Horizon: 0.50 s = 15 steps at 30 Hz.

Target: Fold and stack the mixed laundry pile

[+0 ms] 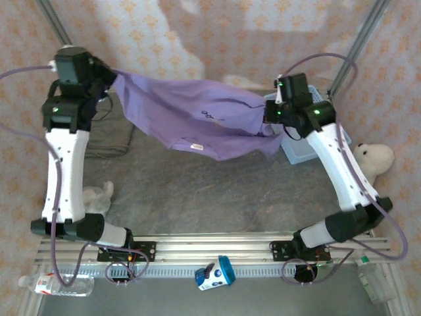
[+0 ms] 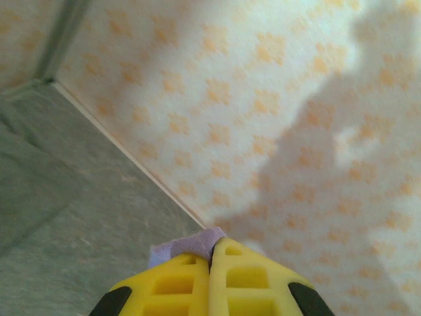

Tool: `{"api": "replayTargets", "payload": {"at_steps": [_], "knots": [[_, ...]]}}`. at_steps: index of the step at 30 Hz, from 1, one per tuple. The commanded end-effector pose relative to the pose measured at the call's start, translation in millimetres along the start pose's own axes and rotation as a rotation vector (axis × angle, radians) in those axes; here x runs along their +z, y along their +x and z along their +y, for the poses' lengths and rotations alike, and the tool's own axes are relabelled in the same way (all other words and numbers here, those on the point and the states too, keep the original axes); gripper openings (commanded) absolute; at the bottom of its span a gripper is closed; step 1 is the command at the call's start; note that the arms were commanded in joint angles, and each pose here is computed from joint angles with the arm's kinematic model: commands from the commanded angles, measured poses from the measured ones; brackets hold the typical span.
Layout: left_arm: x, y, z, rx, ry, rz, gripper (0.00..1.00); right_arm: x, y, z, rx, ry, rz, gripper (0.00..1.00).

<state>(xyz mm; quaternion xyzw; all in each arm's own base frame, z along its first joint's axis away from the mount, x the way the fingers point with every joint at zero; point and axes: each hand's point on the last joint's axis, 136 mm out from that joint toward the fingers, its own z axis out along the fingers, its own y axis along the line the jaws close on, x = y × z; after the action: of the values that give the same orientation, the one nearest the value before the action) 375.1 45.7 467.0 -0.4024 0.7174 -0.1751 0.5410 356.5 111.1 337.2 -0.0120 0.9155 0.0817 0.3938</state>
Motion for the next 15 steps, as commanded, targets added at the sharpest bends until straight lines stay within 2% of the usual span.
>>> {"api": "replayTargets", "payload": {"at_steps": [1,5,10,12,15], "knots": [[0,7,42,-0.009,-0.083,0.037,0.00,3,26,-28,-0.059,0.089,0.088,0.00],[17,38,75,-0.021,-0.137,0.114,0.00,30,27,-20,0.013,-0.008,0.108,0.00],[41,82,113,-0.054,-0.213,0.221,0.00,76,30,6,0.100,-0.109,0.265,0.00],[38,85,115,-0.055,-0.202,0.224,0.00,77,25,15,0.130,-0.153,0.256,0.00],[22,73,109,-0.028,-0.180,0.173,0.00,55,10,23,0.141,-0.205,0.188,0.00]]}}
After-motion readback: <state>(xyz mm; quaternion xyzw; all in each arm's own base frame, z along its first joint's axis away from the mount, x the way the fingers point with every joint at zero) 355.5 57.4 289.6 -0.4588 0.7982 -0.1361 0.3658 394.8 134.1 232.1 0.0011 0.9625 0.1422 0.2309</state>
